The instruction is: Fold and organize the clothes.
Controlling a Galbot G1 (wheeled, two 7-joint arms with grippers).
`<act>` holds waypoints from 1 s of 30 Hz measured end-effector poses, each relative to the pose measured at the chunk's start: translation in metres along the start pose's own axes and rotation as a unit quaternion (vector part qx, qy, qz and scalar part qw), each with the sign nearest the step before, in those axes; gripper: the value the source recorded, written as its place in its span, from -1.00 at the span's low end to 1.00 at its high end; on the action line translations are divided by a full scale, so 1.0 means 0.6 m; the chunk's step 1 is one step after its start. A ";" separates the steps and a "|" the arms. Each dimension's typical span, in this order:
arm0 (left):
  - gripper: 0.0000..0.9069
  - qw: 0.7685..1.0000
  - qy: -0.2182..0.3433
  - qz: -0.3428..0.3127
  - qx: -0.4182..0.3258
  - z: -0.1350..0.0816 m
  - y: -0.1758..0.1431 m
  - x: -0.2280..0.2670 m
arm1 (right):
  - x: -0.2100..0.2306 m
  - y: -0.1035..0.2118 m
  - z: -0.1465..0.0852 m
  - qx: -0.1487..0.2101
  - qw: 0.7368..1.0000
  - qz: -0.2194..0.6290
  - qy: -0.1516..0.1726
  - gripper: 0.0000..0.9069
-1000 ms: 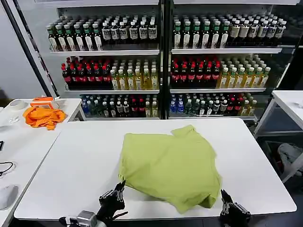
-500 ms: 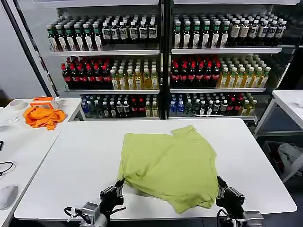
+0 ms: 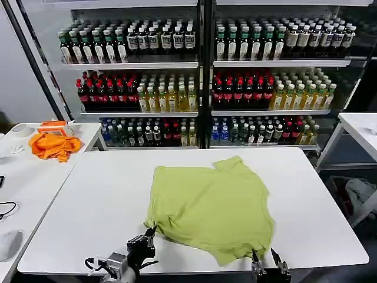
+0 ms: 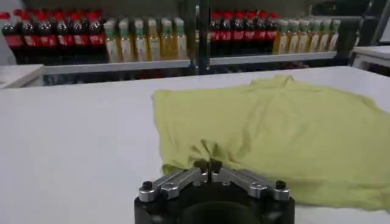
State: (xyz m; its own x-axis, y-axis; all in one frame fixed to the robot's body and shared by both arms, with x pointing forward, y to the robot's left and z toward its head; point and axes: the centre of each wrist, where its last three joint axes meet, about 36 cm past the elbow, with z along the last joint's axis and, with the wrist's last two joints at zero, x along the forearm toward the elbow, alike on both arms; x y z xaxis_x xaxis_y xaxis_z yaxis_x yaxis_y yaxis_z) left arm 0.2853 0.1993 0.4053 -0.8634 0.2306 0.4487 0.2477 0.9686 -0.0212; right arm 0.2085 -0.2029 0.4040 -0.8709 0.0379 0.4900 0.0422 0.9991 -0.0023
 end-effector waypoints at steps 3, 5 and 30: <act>-0.96 1.000 0.002 0.001 0.000 0.002 0.000 -0.001 | -0.008 0.005 0.003 -0.009 1.000 -0.003 -0.003 1.00; -0.96 1.000 0.003 0.001 0.000 0.003 -0.001 -0.001 | -0.015 0.009 0.004 -0.016 1.000 -0.006 -0.006 1.00; -0.96 1.000 0.005 0.009 0.004 0.004 -0.008 -0.004 | -0.046 0.026 0.000 -0.064 0.997 -0.021 -0.032 -0.84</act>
State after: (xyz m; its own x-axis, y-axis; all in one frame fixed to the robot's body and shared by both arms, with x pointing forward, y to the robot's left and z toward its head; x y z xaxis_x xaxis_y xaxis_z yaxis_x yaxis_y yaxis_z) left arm 0.2848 0.1944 0.4023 -0.8549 0.2467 0.4563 0.2595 0.9651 -0.0356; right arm 0.2334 -0.1886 0.3903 -0.9026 0.0007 0.4305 0.0630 0.9895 0.1304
